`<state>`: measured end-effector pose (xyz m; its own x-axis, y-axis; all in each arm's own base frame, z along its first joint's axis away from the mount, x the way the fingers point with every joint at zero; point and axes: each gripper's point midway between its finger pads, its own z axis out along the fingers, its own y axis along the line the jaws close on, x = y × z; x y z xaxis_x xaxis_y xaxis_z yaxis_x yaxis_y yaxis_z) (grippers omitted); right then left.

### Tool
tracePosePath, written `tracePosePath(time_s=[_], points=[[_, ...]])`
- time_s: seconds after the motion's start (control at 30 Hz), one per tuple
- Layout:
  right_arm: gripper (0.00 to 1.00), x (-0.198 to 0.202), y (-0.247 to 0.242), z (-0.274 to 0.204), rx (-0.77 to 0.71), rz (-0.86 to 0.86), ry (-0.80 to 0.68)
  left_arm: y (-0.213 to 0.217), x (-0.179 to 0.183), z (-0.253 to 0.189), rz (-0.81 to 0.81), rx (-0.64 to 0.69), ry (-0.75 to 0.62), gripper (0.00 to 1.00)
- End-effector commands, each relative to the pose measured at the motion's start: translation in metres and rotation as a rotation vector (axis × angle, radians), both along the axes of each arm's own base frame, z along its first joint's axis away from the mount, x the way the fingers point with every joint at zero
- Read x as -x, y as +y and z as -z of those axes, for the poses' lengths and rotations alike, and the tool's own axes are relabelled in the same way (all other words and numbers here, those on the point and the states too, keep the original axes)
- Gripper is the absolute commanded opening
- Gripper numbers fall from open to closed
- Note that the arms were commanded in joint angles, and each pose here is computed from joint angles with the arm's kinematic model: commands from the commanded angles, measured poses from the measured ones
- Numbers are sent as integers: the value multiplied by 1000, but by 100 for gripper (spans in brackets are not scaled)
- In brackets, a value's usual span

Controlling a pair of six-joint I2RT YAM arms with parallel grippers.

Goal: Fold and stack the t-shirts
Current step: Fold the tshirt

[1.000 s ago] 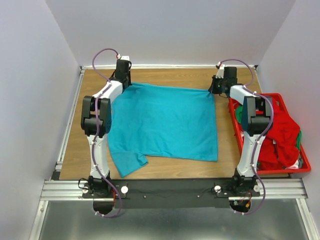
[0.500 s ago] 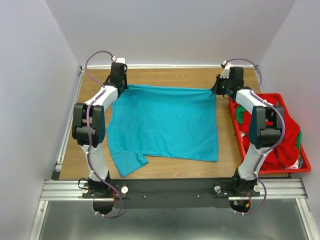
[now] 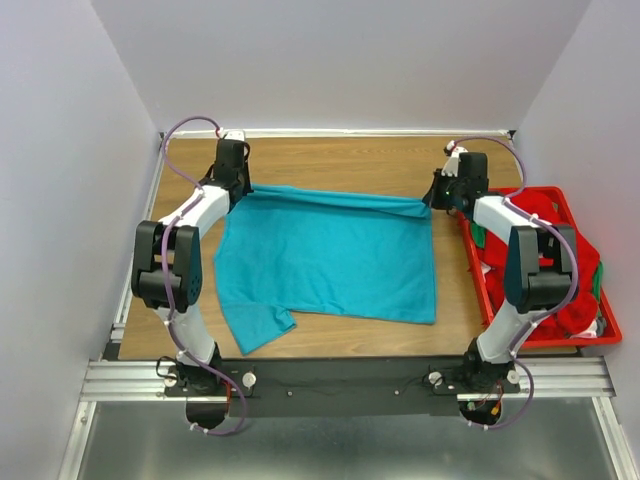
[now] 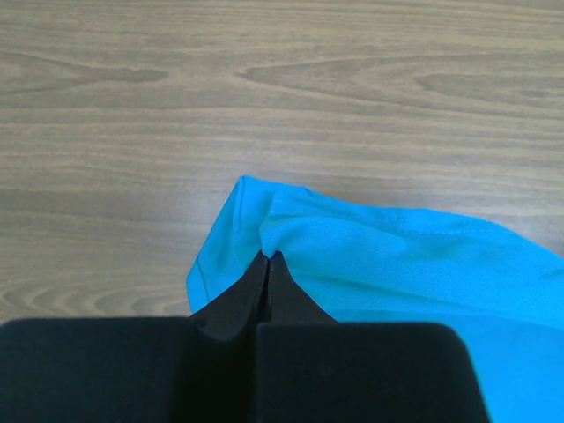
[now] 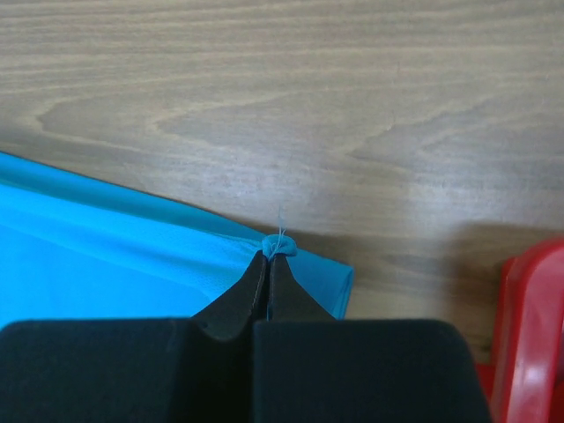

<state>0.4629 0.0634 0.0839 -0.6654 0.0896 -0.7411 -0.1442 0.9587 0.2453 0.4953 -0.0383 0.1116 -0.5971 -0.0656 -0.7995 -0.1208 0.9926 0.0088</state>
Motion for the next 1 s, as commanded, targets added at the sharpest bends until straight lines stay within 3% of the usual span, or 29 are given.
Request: tracePosePath(time_s=[0.0, 0.67, 0.97], points=[[1, 7, -18, -8, 49, 81, -14, 13, 14, -11, -41, 1, 1, 0], [1, 32, -25, 33, 57, 143, 96, 12, 58, 24, -91, 60, 131, 0], [1, 36, -27, 47, 56, 164, 137, 15, 62, 4, -102, 57, 95, 0]])
